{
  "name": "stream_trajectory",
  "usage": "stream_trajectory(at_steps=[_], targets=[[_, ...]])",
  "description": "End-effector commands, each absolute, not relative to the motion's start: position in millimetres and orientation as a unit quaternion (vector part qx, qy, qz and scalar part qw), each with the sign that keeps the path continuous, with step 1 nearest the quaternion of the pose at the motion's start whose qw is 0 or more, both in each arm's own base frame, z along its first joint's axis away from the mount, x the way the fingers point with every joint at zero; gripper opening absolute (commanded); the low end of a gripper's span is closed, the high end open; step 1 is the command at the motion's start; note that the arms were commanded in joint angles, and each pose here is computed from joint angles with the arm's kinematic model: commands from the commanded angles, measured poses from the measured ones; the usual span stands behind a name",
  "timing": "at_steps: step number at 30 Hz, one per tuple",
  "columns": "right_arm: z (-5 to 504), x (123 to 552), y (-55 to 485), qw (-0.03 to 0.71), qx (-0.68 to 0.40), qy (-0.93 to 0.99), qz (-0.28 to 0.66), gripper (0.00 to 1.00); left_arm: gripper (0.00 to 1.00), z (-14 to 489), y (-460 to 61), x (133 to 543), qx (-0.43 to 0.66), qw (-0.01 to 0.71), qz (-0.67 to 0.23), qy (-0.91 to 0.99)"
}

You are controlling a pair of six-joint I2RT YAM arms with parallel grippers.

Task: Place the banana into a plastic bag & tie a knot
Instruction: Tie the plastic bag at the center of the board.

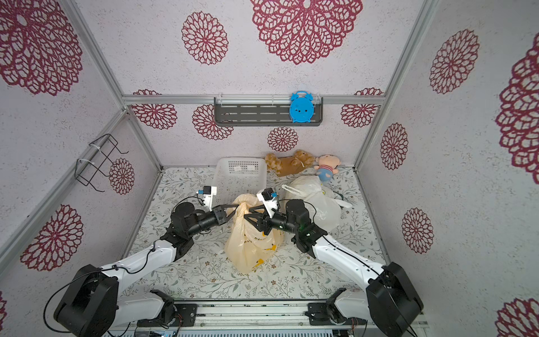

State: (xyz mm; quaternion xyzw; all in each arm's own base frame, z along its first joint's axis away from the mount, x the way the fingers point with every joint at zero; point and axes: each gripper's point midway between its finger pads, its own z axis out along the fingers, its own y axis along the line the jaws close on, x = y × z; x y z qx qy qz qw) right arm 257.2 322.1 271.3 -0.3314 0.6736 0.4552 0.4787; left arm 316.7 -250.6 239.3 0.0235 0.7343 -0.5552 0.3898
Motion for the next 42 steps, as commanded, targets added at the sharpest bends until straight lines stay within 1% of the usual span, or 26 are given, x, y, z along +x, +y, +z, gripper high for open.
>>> stream_trajectory(at_steps=[1, 4, 6, 7, 10, 13, 17, 22, 28, 32, 36, 39, 42], targets=[[293.4, 258.7, 326.7, 0.501, -0.339, 0.651, 0.458, 0.41, 0.0, 245.3, -251.5, 312.4, 0.035, 0.399, -0.556, 0.728], [296.2, 259.9, 328.6, 0.501, -0.34, 0.65, 0.459, 0.37, 0.0, 245.6, -252.5, 311.8, 0.036, 0.398, -0.557, 0.728], [297.4, 260.9, 329.3, 0.501, -0.341, 0.65, 0.458, 0.33, 0.0, 246.2, -253.0, 311.2, 0.037, 0.398, -0.558, 0.727], [297.5, 261.2, 329.6, 0.501, -0.341, 0.651, 0.457, 0.26, 0.0, 246.2, -252.8, 311.4, 0.037, 0.399, -0.557, 0.727], [298.5, 265.4, 326.0, 0.508, -0.334, 0.659, 0.442, 0.0, 0.0, 247.3, -252.3, 311.9, 0.034, 0.4, -0.557, 0.727], [302.2, 272.7, 313.5, 0.53, -0.309, 0.673, 0.413, 0.0, 0.0, 255.5, -244.2, 314.9, 0.029, 0.418, -0.541, 0.729], [318.8, 282.5, 285.3, 0.578, -0.26, 0.685, 0.359, 0.0, 0.0, 275.7, -222.8, 321.3, 0.022, 0.449, -0.485, 0.75], [334.7, 292.2, 232.4, 0.642, -0.168, 0.695, 0.278, 0.0, 0.0, 308.3, -192.2, 330.3, 0.007, 0.486, -0.439, 0.756], [332.6, 295.1, 155.7, 0.676, -0.036, 0.714, 0.176, 0.0, 0.0, 324.3, -143.3, 339.2, -0.046, 0.521, -0.393, 0.756], [304.3, 300.5, 100.0, 0.659, 0.049, 0.74, 0.129, 0.0, 0.0, 305.4, -108.0, 345.6, -0.109, 0.521, -0.377, 0.758], [260.5, 306.6, 62.5, 0.621, 0.116, 0.767, 0.111, 0.0, 0.0, 261.2, -95.4, 351.1, -0.153, 0.496, -0.361, 0.775], [245.2, 309.3, 53.1, 0.604, 0.134, 0.776, 0.125, 0.0, 0.0, 239.6, -94.3, 353.2, -0.168, 0.484, -0.365, 0.778], [256.6, 311.5, 56.3, 0.608, 0.127, 0.77, 0.143, 0.0, 0.0, 238.0, -100.3, 354.8, -0.159, 0.474, -0.376, 0.78]])
